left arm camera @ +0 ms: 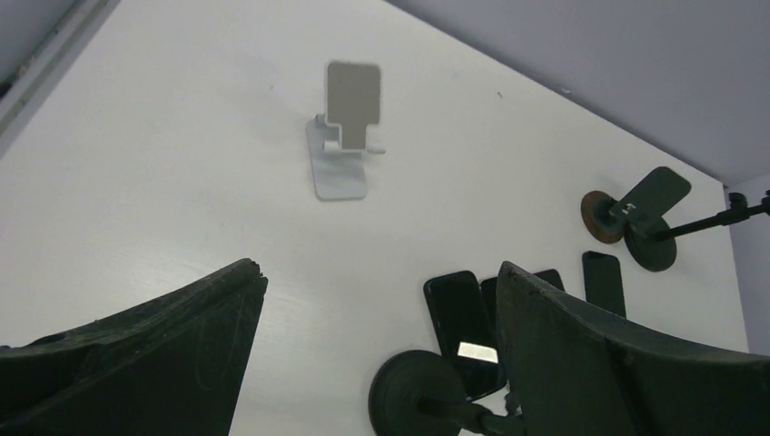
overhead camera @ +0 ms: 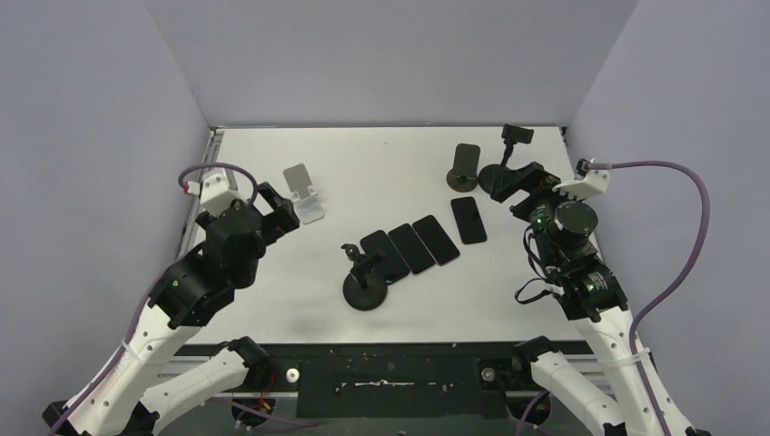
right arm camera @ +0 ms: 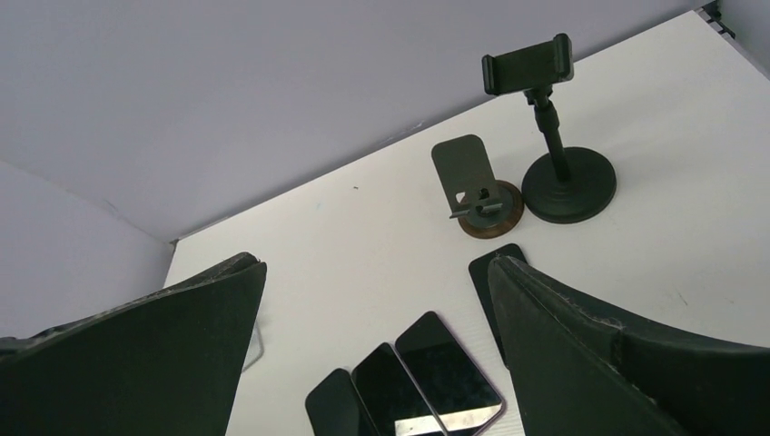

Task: Remove the phone from the phone stand
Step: Reset both arms

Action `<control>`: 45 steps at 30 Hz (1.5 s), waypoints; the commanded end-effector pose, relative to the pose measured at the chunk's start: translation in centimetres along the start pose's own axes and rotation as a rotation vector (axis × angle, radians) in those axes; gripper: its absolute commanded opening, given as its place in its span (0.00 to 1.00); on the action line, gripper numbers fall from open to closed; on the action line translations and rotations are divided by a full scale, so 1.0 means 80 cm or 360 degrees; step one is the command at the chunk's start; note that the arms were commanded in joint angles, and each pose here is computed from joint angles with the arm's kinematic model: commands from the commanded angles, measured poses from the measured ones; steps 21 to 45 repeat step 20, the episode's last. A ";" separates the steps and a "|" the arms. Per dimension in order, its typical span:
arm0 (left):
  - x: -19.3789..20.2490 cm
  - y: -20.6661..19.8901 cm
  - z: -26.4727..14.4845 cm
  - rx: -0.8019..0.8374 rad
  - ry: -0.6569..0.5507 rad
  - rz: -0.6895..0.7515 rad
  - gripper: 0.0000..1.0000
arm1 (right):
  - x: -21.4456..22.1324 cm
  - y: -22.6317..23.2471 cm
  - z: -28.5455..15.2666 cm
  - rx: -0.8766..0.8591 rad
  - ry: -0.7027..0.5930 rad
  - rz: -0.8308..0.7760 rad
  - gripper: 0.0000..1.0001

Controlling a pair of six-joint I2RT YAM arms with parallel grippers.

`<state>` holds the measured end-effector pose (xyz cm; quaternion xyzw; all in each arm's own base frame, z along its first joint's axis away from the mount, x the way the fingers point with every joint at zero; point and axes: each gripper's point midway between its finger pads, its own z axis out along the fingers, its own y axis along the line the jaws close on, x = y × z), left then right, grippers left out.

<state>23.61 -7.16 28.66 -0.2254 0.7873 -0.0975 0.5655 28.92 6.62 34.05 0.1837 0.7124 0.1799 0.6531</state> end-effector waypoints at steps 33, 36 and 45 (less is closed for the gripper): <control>-0.156 -0.126 -0.055 0.0571 -0.0349 0.0192 0.97 | -0.094 0.045 -0.034 -0.0232 -0.0395 0.0100 1.00; -0.156 -0.126 -0.055 0.0571 -0.0349 0.0192 0.97 | -0.094 0.045 -0.034 -0.0232 -0.0395 0.0100 1.00; -0.156 -0.126 -0.055 0.0571 -0.0349 0.0192 0.97 | -0.094 0.045 -0.034 -0.0232 -0.0395 0.0100 1.00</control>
